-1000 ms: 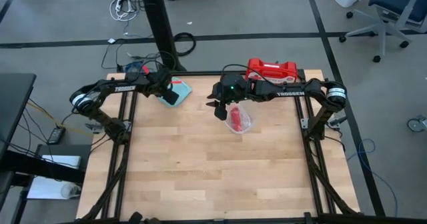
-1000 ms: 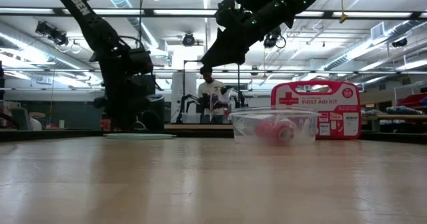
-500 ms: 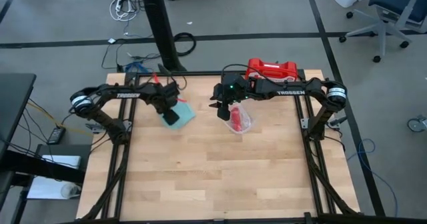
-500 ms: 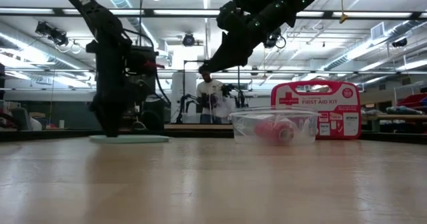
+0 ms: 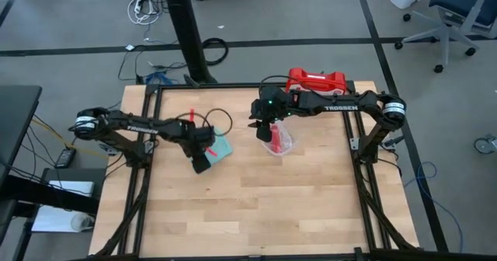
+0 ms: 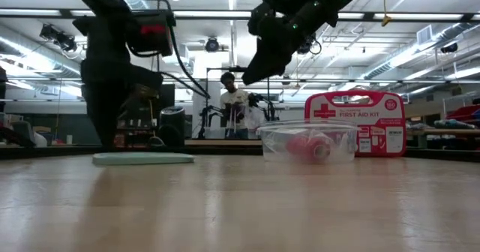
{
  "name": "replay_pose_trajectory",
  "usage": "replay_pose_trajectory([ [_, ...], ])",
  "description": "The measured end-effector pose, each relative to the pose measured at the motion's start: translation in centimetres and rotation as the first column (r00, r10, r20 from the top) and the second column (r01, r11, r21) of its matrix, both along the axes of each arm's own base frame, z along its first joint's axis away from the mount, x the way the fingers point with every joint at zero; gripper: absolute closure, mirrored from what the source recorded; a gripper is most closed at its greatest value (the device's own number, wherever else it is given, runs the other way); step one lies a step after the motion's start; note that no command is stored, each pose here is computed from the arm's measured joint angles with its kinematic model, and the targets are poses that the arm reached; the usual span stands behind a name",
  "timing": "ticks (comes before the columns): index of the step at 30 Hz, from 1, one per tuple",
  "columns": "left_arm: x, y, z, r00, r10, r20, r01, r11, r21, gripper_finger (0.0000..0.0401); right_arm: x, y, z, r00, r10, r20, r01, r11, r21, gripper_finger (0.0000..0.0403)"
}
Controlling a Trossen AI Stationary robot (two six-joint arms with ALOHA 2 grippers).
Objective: Roll bandage
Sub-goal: Close the transparent food container lid
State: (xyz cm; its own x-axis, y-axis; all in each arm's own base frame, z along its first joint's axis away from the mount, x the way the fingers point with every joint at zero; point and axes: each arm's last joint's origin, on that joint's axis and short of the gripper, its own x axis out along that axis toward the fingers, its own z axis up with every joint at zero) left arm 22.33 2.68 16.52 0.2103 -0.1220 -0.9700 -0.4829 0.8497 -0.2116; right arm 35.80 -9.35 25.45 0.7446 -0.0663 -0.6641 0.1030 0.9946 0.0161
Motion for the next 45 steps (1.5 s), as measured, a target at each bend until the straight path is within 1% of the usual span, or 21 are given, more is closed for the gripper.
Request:
replay_pose_trajectory([
  [3, 0.3, -1.7, 0.0, 1.000, -0.023, 0.006, 0.023, 0.998, 0.050, 0.0241, -0.4, 0.3, 1.1, 0.999, -0.004, 0.034, 0.004, 1.000, 0.000, 0.0254],
  [6, 0.3, -2.6, 0.0, 1.000, -0.014, -0.007, 0.014, 0.995, 0.103, 0.0241, -0.8, 0.8, 2.2, 0.998, 0.003, 0.062, -0.003, 1.000, -0.005, 0.0254],
  [9, 0.3, -3.1, 0.0, 1.000, 0.010, 0.003, -0.010, 0.982, 0.190, 0.0241, -1.3, 1.7, 3.4, 0.995, 0.020, 0.100, -0.019, 1.000, -0.010, 0.0254],
  [12, 0.5, -3.2, 0.4, 0.999, 0.036, 0.019, -0.040, 0.949, 0.312, 0.0241, -1.6, 2.5, 4.3, 0.991, 0.040, 0.127, -0.038, 0.999, -0.018, 0.0254],
  [15, 0.8, -3.0, 0.7, 0.997, 0.058, 0.045, -0.072, 0.897, 0.436, 0.0241, -1.7, 3.1, 4.6, 0.990, 0.047, 0.133, -0.043, 0.998, -0.037, 0.0254],
  [17, 0.7, -2.8, 0.5, 0.997, 0.072, 0.027, -0.076, 0.872, 0.484, 0.0241, -1.7, 3.3, 4.7, 0.989, 0.049, 0.136, -0.043, 0.998, -0.046, 0.0254],
  [19, 0.8, -2.6, 0.1, 0.997, 0.077, -0.001, -0.067, 0.862, 0.503, 0.0241, -1.7, 3.5, 4.6, 0.990, 0.057, 0.129, -0.050, 0.997, -0.050, 0.0254],
  [23, 0.9, -2.4, -1.1, 0.994, 0.082, -0.071, -0.034, 0.861, 0.508, 0.0241, -1.7, 3.6, 4.6, 0.991, 0.062, 0.122, -0.056, 0.997, -0.054, 0.0254],
  [26, 1.1, -2.5, -1.6, 0.993, 0.069, -0.098, -0.014, 0.879, 0.476, 0.0241, -1.7, 3.6, 4.6, 0.991, 0.062, 0.122, -0.056, 0.997, -0.055, 0.0254],
  [30, 1.2, -2.9, -1.8, 0.993, 0.030, -0.111, 0.016, 0.920, 0.391, 0.0241, -1.7, 3.5, 4.5, 0.991, 0.064, 0.114, -0.058, 0.997, -0.056, 0.0254],
  [35, 1.5, -4.2, -1.8, 0.996, -0.033, -0.080, 0.054, 0.962, 0.268, 0.0241, -1.8, 3.6, 4.3, 0.994, 0.069, 0.090, -0.064, 0.996, -0.057, 0.0254],
  [37, 1.7, -5.0, -1.8, 0.996, -0.072, -0.055, 0.082, 0.975, 0.208, 0.0241, -2.0, 3.6, 4.1, 0.995, 0.078, 0.068, -0.074, 0.995, -0.062, 0.0254],
  [39, 1.9, -5.7, -1.7, 0.994, -0.107, -0.023, 0.109, 0.979, 0.171, 0.0241, -2.0, 3.6, 4.0, 0.995, 0.086, 0.052, -0.082, 0.994, -0.068, 0.0254],
  [42, 2.6, -7.1, -1.1, 0.985, -0.169, 0.037, 0.161, 0.973, 0.163, 0.0241, -2.1, 3.6, 4.0, 0.995, 0.087, 0.045, -0.084, 0.994, -0.067, 0.0254],
  [43, 3.0, -7.7, -0.6, 0.976, -0.204, 0.071, 0.189, 0.966, 0.179, 0.0241, -2.1, 3.6, 4.0, 0.995, 0.088, 0.043, -0.085, 0.994, -0.069, 0.0254],
  [45, 3.8, -9.0, 1.0, 0.952, -0.264, 0.157, 0.219, 0.941, 0.258, 0.0244, -2.2, 3.6, 3.9, 0.995, 0.098, 0.031, -0.096, 0.992, -0.077, 0.0254],
])
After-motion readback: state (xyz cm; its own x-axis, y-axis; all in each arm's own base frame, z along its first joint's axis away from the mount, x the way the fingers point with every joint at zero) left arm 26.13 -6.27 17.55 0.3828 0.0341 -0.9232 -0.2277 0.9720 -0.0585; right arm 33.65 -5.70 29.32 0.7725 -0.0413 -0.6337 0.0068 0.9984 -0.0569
